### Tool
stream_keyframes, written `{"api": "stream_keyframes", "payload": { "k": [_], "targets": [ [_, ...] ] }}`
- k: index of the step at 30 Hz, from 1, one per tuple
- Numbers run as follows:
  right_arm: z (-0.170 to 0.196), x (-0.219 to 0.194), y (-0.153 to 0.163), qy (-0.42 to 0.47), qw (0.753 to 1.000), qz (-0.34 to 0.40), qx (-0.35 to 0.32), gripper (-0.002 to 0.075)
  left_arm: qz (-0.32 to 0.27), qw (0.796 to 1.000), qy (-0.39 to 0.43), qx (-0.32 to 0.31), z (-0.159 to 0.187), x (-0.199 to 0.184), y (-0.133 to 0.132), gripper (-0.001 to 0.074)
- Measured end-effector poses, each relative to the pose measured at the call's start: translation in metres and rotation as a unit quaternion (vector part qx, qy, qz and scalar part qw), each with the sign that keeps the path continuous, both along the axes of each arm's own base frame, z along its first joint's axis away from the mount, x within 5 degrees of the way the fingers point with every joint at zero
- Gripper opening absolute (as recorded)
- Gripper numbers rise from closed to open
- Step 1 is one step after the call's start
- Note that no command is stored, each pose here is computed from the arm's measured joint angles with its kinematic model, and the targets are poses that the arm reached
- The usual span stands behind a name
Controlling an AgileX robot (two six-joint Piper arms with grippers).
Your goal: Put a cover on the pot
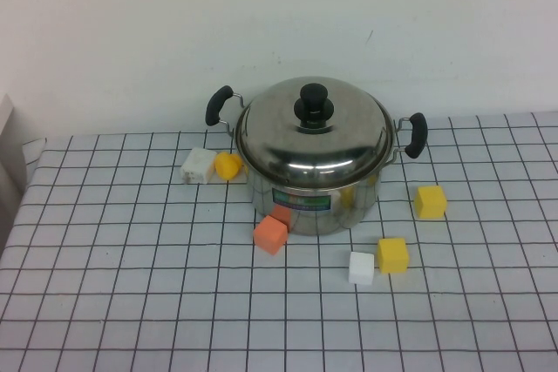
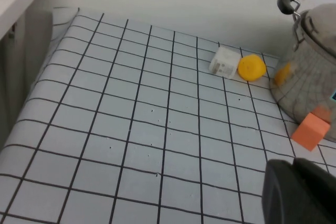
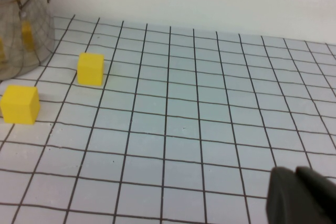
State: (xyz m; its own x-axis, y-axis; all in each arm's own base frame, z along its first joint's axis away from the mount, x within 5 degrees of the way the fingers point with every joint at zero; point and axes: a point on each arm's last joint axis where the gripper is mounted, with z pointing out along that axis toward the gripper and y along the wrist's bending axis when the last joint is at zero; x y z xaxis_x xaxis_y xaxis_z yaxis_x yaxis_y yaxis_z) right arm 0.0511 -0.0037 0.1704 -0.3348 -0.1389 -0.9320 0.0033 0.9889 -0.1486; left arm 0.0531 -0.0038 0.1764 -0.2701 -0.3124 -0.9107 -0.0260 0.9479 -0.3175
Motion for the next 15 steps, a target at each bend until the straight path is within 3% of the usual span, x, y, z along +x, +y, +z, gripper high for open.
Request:
{"api": "stream_keyframes", "payload": {
  "k": [15],
  "targets": [
    [0.0000,0.0000,0.0000,0.000,1.000,0.000,0.000,0.0009,-0.028,0.999,-0.004,0.047,0.0000,-0.0004,-0.0026,-0.0001]
  ]
}}
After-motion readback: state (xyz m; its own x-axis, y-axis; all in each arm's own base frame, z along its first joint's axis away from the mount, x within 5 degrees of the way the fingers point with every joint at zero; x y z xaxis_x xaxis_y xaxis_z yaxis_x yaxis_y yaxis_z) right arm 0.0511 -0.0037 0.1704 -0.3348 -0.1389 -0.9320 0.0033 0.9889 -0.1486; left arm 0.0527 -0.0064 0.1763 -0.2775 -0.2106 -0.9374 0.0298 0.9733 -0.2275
